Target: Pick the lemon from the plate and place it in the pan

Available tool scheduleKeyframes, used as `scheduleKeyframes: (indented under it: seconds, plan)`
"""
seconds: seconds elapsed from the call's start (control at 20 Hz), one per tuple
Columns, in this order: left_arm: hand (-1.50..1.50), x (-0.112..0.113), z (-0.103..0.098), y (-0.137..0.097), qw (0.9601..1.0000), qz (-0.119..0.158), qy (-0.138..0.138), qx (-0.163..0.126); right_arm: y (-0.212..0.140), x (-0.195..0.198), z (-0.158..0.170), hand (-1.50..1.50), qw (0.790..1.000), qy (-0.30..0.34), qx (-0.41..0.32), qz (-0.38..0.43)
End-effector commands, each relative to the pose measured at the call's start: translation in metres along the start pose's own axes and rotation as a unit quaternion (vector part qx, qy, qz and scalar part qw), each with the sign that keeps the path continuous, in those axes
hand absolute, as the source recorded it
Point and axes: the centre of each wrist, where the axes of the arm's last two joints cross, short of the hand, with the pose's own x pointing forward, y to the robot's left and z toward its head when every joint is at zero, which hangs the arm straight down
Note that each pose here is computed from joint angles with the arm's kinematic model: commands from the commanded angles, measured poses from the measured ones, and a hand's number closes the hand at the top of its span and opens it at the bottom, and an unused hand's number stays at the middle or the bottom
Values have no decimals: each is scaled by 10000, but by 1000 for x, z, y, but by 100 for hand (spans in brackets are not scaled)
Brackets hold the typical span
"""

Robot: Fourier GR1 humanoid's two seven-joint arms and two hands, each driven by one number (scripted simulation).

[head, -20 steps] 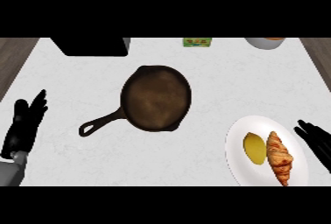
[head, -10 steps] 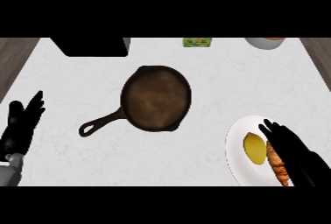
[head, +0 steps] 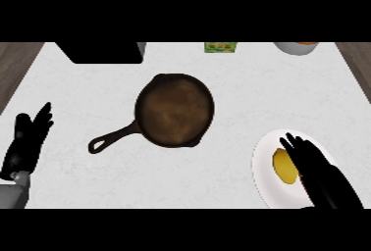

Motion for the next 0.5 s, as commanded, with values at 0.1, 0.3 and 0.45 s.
scheduleKeyframes:
  seconds: [0.1,0.3,0.45]
  plan:
    - [0,1,1,5,9999,-33,-64,88,10,4,-5,-150,10000,-11,22,44]
    - [0,-10,9,-10,10000,47,-5,58,9,-5,-13,-150,9999,-55,86,-6]
    - [0,-1,-12,8,9999,98,-6,52,19,-12,-10,-150,10000,23,34,-88]
